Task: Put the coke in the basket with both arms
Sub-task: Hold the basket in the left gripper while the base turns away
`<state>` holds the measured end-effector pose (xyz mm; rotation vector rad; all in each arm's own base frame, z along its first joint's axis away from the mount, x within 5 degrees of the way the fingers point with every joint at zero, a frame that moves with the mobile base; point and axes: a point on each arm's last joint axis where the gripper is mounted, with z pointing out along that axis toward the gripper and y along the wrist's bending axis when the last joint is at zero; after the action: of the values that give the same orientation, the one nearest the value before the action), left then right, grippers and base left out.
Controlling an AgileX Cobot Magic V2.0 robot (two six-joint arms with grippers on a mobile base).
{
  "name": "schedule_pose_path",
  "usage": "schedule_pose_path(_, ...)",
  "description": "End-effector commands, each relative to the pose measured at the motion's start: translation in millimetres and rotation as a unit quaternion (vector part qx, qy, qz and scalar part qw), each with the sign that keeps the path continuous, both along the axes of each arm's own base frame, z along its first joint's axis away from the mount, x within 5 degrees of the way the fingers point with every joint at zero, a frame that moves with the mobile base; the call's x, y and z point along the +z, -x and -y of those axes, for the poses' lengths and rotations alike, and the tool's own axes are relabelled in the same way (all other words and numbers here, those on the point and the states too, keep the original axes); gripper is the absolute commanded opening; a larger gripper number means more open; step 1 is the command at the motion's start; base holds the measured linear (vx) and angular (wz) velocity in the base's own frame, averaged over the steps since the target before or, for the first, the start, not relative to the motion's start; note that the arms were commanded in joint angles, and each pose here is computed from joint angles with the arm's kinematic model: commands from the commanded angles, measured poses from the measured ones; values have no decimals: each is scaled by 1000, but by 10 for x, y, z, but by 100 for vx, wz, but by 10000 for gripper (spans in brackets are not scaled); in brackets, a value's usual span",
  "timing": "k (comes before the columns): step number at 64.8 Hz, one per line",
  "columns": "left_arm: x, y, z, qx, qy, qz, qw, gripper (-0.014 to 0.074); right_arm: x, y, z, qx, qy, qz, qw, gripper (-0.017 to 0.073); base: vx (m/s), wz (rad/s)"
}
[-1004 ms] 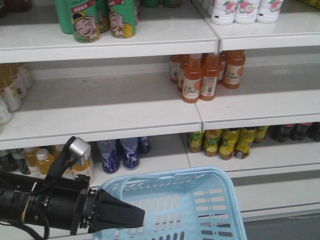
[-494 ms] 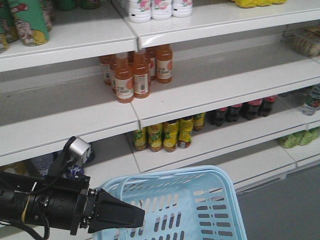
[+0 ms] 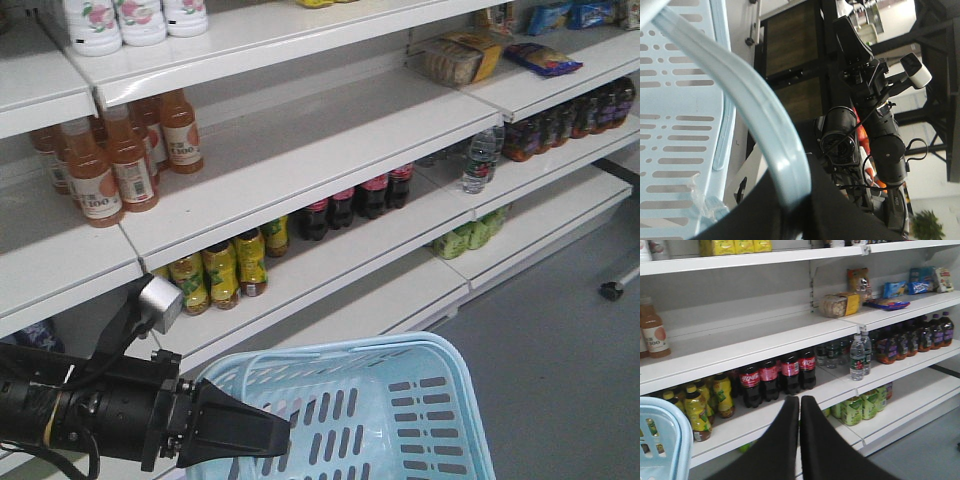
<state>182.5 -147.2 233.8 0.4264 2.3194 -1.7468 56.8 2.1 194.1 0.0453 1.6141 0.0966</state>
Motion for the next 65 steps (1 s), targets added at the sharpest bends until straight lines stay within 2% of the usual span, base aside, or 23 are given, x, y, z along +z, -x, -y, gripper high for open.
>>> schedule_pose_path(1,294,128,33,-62,104,-4,993,-8,28,7,3,-1,5,40,999,-4,0,-41)
schedule_pose_path(65,294,128,33,-62,104,-4,993,-8,29,7,3,-1,4,40,999,-4,0,-46)
